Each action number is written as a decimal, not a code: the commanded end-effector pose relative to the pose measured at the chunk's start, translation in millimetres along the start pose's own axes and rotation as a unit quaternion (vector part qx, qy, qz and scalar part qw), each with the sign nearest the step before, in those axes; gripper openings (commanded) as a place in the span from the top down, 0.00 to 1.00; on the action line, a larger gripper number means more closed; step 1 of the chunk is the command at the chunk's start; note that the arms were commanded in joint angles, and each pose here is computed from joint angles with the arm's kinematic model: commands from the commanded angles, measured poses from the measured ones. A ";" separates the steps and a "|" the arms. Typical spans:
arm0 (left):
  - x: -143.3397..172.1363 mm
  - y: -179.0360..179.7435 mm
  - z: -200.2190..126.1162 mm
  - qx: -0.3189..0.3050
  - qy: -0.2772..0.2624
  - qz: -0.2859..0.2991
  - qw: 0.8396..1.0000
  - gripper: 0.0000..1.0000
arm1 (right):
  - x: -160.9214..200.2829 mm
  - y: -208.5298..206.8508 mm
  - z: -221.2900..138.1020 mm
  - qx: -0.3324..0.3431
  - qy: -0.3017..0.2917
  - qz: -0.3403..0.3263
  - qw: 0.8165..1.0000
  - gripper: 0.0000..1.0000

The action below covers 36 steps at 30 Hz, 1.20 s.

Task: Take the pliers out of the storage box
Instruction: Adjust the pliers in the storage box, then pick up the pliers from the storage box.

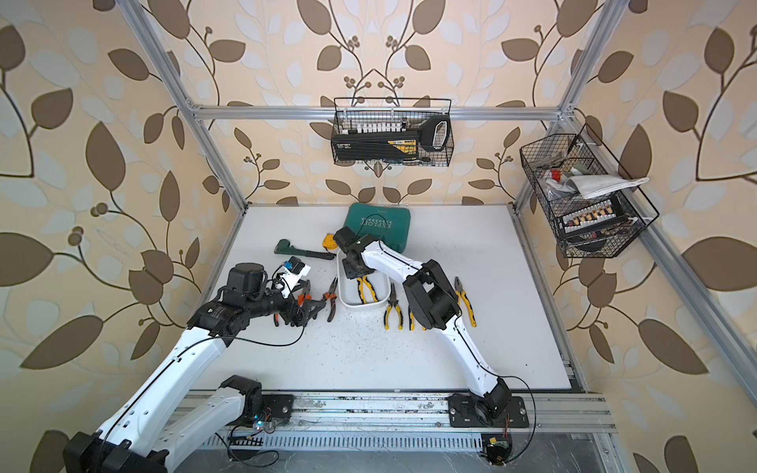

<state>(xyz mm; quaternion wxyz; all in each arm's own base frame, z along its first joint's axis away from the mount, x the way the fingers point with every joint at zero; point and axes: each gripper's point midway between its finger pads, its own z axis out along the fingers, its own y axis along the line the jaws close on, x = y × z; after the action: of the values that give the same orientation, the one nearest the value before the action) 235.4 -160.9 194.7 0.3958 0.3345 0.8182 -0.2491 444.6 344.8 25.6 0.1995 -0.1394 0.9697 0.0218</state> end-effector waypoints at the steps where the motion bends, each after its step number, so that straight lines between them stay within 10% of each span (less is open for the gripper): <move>1: -8.5 -7.0 -1.5 0.017 -0.020 0.020 0.999 0.01 | 4.0 -5.0 -12.8 0.015 0.000 -0.004 1.000 0.42; 13: -8.8 -7.8 -2.4 0.017 -0.021 0.020 0.999 0.01 | 38.3 -6.5 -11.2 0.029 0.027 -0.006 0.999 0.46; 21: -7.7 -7.5 -2.3 0.016 -0.020 0.020 0.999 0.01 | 33.5 -4.2 -9.6 0.032 0.032 -0.007 0.999 0.72; 36: -24.6 -18.0 -4.7 0.037 -0.054 0.029 0.997 0.01 | -16.7 11.7 -94.3 -0.040 -0.053 0.005 0.998 0.84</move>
<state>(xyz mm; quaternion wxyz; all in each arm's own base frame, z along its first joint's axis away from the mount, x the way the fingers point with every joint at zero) 234.7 -172.3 207.4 0.4145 0.3492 0.7951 -0.2723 411.4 340.9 56.8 0.1919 -0.1424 0.9706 0.0276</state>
